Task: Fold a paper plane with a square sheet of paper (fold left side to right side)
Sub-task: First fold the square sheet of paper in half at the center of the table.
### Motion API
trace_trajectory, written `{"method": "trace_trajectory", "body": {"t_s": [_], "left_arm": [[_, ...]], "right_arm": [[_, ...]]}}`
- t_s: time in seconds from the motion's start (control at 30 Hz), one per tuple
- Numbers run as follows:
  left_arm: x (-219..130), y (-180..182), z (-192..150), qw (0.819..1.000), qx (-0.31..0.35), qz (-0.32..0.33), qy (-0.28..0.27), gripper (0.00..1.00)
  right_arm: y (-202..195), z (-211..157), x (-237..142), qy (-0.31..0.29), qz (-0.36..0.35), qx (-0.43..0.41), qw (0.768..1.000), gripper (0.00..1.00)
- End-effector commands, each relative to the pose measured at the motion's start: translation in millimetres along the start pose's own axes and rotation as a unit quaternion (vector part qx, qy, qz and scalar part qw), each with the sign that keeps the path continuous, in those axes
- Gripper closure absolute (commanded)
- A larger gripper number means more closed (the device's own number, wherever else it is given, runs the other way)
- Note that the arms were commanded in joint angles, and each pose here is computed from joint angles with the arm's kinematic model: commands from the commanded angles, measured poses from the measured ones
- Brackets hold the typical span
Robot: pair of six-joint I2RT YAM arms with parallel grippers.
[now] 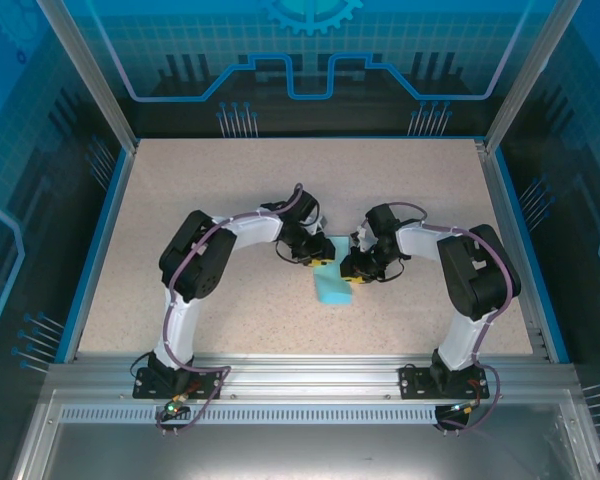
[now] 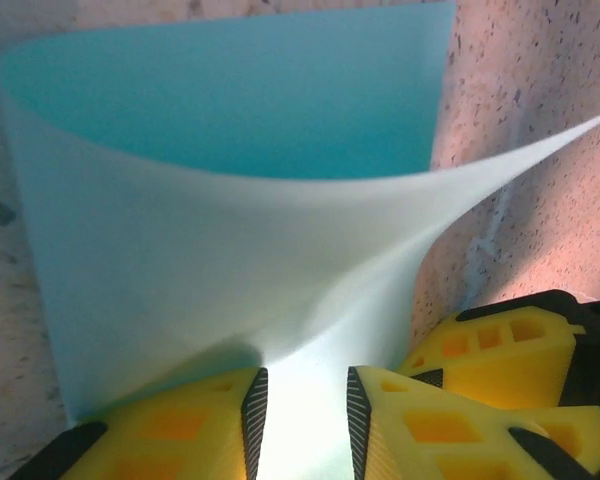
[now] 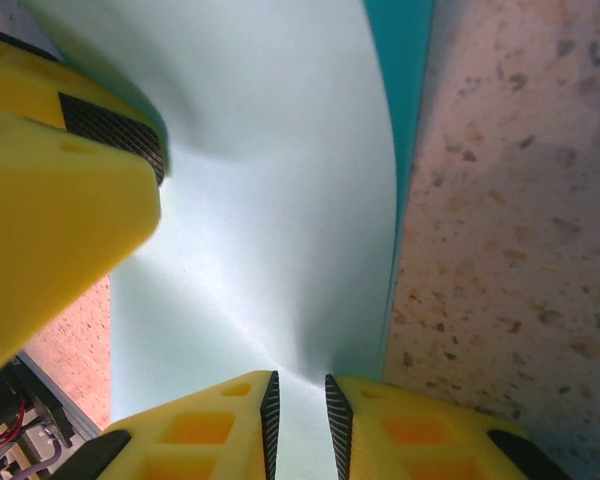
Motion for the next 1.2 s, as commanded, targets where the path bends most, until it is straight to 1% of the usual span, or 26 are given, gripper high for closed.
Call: {"method": "trace_trajectory", "body": {"t_s": [0.0,0.17,0.27,0.43,0.57,0.73,0.9,1.03,1.17], "left_arm": [[-11.3,32.2,17.3,0.999,-0.028,0.036,-0.023,0.67],[-26.9,33.5,31.4,0.998,-0.032,0.026,-0.04,0.66],[-38.3,24.4,33.9,0.998,-0.022,0.014,-0.049,0.66],[-62.9,7.2,20.7,0.998,-0.002,-0.012,-0.069,0.67],[-68.9,0.3,6.6,0.997,0.006,-0.035,-0.063,0.67],[-50.5,-14.3,-2.0,0.998,0.026,-0.045,-0.036,0.68],[-29.6,-22.5,6.7,0.999,0.031,-0.037,-0.022,0.67],[-18.1,-17.8,17.8,0.999,0.027,-0.02,-0.022,0.68],[-8.3,-3.4,25.7,1.0,0.015,0.011,-0.022,0.68]], "right_arm": [[-26.1,-20.5,14.8,0.041,-0.063,0.018,0.997,0.76],[-25.4,-21.1,15.2,0.042,-0.061,0.018,0.997,0.76],[-25.0,-20.5,14.8,0.041,-0.06,0.018,0.997,0.76],[-24.9,-19.8,15.0,0.038,-0.059,0.018,0.997,0.76],[-24.3,-20.2,16.2,0.039,-0.059,0.016,0.997,0.76],[-24.9,-20.6,17.8,0.041,-0.06,0.017,0.997,0.76],[-25.0,-21.1,17.5,0.041,-0.061,0.017,0.997,0.76],[-24.7,-21.8,17.5,0.042,-0.061,0.016,0.997,0.76],[-24.6,-21.7,16.7,0.042,-0.063,0.014,0.997,0.76]]}}
Point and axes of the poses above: each hand's point on the last joint's axis, 136 mm out from that joint toward the fingers, its own x axis out along the fingers, its own y axis along the line the jaws close on, z = x × y, the point moved 2 cm from there along -x, back along the fingers, and after that the axes turned 8 degrees about -x, right-handed, at the moved point
